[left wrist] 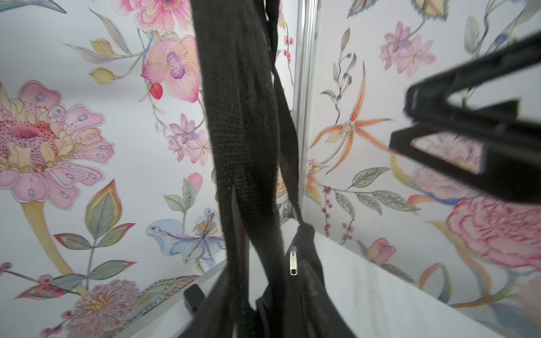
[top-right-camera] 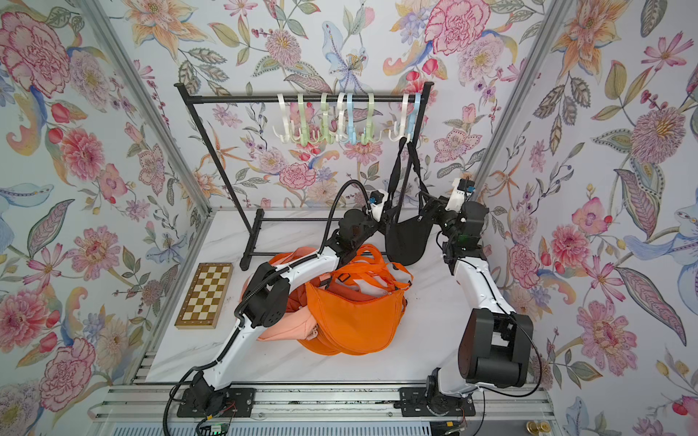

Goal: Take the bag off the hook
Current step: Pick up the bag from the hook.

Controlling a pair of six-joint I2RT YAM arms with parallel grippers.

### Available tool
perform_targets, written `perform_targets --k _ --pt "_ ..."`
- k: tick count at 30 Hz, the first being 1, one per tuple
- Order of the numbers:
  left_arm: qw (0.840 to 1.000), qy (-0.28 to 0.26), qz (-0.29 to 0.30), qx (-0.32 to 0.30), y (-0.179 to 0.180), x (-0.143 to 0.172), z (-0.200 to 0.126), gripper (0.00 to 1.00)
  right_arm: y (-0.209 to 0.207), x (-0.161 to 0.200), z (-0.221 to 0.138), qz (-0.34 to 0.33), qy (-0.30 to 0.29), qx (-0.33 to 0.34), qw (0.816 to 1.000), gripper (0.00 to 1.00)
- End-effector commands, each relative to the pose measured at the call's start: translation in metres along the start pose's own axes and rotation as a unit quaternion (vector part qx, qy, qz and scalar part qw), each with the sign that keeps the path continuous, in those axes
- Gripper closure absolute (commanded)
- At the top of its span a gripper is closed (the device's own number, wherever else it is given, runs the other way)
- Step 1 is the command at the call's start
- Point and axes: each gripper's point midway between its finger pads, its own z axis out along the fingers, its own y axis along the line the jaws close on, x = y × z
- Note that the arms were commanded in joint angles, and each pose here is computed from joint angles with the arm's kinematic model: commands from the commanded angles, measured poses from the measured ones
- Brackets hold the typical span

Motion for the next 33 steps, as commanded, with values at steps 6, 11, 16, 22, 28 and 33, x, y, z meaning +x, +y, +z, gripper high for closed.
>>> perform_targets --k 6,11,16,22,28,33 --pt "0.997 -0.059 0.043 -0.04 0.018 -0.082 -0.023 1.0 0.012 0.0 0.006 -0.078 0.001 -0.025 0.997 0.14" --pt "0.995 -0.067 0.057 -0.054 0.036 -0.113 -0.042 1.0 0.008 0.0 0.021 -0.106 -0.001 -0.04 0.994 0.11" --pt "0.995 -0.035 0.072 -0.057 0.047 -0.112 -0.043 1.0 0.017 -0.015 0.036 -0.117 -0.011 -0.085 0.989 0.06" --pt "0.996 -0.028 0.061 -0.059 0.065 -0.114 -0.046 1.0 0.011 -0.013 0.06 -0.121 0.001 -0.121 0.985 0.01" --pt "0.996 -0.018 0.068 -0.051 0.068 -0.114 -0.038 1.0 0.009 -0.005 0.083 -0.112 0.002 -0.146 0.983 0.05" --pt "0.997 0.006 0.066 -0.04 0.069 -0.096 -0.016 1.0 0.012 0.004 0.093 -0.114 -0.001 -0.163 0.98 0.07"
